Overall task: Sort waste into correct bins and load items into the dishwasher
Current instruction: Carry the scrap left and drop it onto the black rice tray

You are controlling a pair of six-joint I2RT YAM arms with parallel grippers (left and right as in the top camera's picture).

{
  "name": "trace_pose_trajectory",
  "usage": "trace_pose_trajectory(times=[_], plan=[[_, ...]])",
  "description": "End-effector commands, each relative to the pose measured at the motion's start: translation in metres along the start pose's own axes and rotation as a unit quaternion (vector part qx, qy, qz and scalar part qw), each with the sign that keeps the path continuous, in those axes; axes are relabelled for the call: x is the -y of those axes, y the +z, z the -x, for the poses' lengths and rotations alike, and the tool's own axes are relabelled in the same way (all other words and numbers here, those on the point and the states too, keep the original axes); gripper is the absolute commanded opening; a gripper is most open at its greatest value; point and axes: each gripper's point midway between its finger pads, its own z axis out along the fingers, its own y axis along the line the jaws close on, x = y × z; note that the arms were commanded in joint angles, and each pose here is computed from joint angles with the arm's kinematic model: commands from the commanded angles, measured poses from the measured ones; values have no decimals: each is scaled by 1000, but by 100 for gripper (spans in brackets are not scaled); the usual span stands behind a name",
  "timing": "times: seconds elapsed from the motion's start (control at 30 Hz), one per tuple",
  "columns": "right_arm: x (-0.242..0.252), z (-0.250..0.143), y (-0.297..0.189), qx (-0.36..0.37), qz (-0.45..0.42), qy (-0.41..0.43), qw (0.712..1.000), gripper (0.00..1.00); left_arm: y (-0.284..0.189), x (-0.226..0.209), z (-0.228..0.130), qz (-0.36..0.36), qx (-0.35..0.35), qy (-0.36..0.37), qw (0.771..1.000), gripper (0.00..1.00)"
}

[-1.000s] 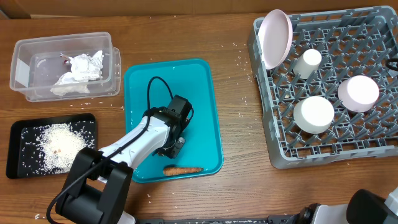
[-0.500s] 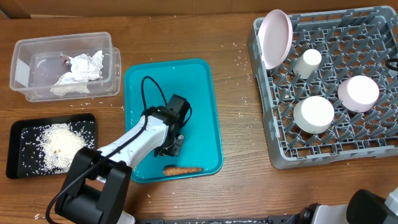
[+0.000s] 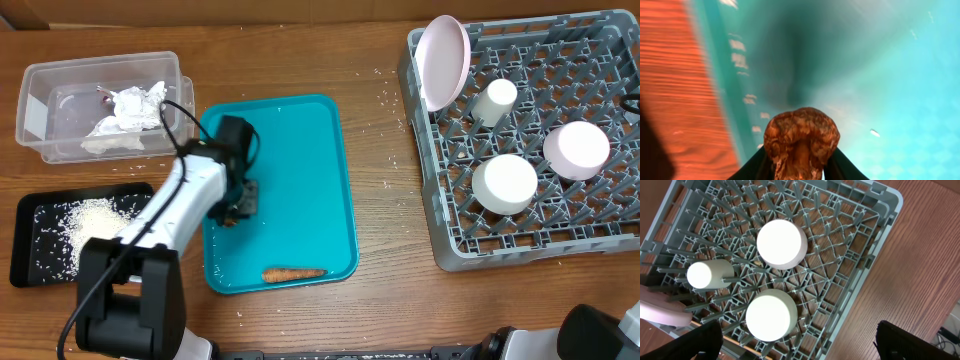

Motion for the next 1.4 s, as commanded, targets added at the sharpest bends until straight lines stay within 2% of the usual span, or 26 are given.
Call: trace_pose_trajectory(times=[0.0,0.13,0.27,0.47,0.53,0.77,1.03,1.23,1.3,1.37], plan=[[1,4,-4,12,1,6,1000,100,-27,-40,28,44,30,-72,996,34],[1,5,-4,12,1,6,1000,100,-53,-82,39,89,43,-127,987,33],[1,5,-4,12,1,6,1000,100,-60,-113,44,88,50,-183,978,33],[1,4,-4,12,1,6,1000,100,-53,-166,29,82,36,-295,951,33],[1,4,-4,12,1,6,1000,100,-50,-195,19,83,34,-353,931,33],[1,5,-4,12,1,6,1000,100,-35,-245,-6,69,31,-459,885,36],[1,4,-4,12,1,6,1000,100,-13,-261,-24,45,22,-503,863,37],[1,4,-4,12,1,6,1000,100,-1,-256,-26,33,21,-506,862,40],[1,5,-4,12,1,6,1000,100,1,-257,-26,36,24,-505,862,46],[1,4,-4,12,1,6,1000,100,1,-258,-25,36,25,-505,862,46]])
